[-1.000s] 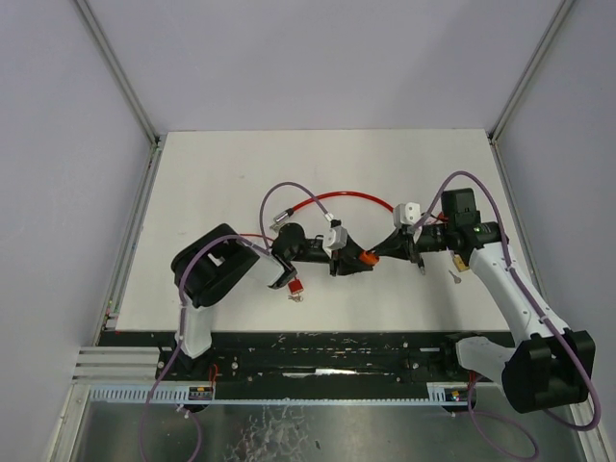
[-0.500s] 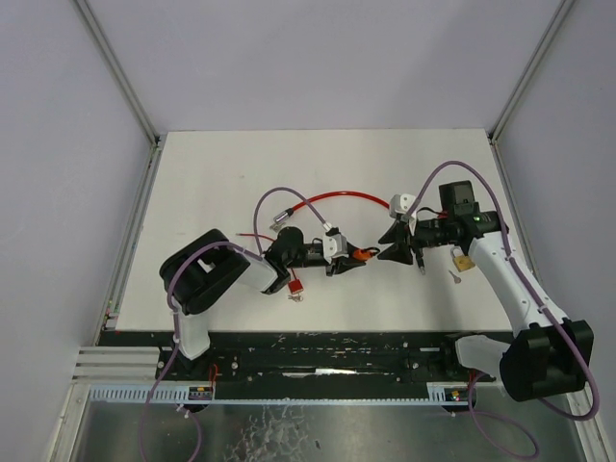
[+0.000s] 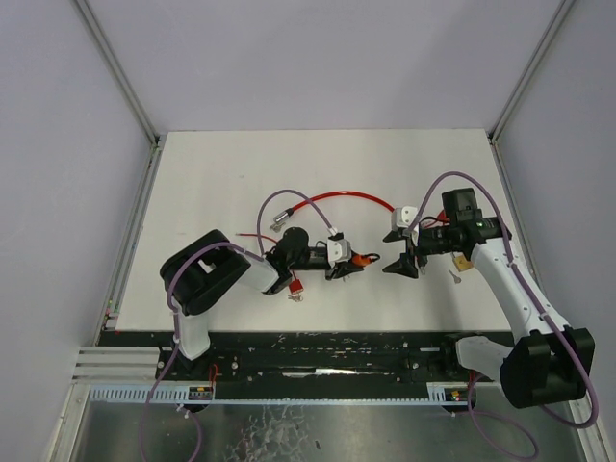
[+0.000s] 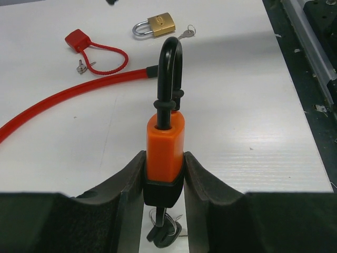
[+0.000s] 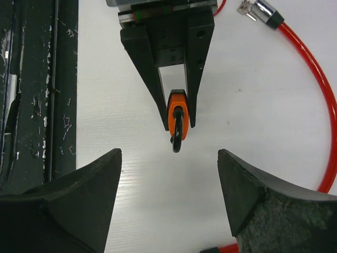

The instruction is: Lock with the key

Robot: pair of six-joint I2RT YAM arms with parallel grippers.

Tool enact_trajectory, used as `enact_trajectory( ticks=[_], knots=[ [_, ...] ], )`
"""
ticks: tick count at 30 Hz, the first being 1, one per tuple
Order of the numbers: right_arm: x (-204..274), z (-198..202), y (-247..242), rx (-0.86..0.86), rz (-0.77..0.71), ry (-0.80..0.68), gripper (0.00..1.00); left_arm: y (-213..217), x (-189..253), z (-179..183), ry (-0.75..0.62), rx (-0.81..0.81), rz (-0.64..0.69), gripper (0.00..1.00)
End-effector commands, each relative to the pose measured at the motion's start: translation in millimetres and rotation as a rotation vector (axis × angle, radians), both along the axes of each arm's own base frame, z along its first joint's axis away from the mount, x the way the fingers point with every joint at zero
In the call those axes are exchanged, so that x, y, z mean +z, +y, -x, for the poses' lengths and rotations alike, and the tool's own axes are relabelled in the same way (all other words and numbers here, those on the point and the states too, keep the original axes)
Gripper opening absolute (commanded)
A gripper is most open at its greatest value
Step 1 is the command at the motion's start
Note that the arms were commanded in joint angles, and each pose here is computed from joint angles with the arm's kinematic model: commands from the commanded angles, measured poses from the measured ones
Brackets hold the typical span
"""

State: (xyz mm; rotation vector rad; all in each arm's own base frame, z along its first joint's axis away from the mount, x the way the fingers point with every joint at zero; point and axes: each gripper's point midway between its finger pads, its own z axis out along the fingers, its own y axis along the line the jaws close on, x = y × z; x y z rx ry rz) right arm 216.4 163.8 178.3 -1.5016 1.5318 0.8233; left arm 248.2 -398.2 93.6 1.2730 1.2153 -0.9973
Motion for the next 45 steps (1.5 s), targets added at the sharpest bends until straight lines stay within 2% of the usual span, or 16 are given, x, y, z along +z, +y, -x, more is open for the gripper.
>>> enact_trajectory(
  ticks=[1, 3, 8, 15, 26, 33, 39, 45],
  knots=[
    [-5, -7, -1, 0.009, 0.008, -0.062, 0.77, -11, 32, -4, -0.095, -0.025, 0.07, 0.0],
    [-14, -10, -2, -0.001, 0.029, -0.071, 0.75, -13, 32, -3, -0.094, -0.03, 0.071, 0.0],
    [-19, -7, 5, 0.037, 0.017, -0.053, 0.59, -15, 29, -2, -0.079, -0.038, 0.057, 0.0],
    [-19, -9, 7, 0.036, 0.009, -0.074, 0.5, -19, 27, 2, -0.068, -0.063, 0.049, 0.0],
    [-27, -8, 9, 0.055, 0.042, -0.074, 0.25, -22, 25, 4, -0.064, -0.076, 0.038, 0.0],
    [-23, -6, 8, 0.07, 0.046, -0.111, 0.22, -22, 24, 4, -0.063, -0.079, 0.033, 0.0],
    [-30, -2, 11, 0.097, 0.059, -0.096, 0.02, -22, 24, 4, -0.064, -0.082, 0.036, 0.0],
    [-46, 0, 11, 0.115, 0.098, -0.051, 0.0, -23, 23, 3, -0.067, -0.076, 0.048, 0.0]
  ],
)
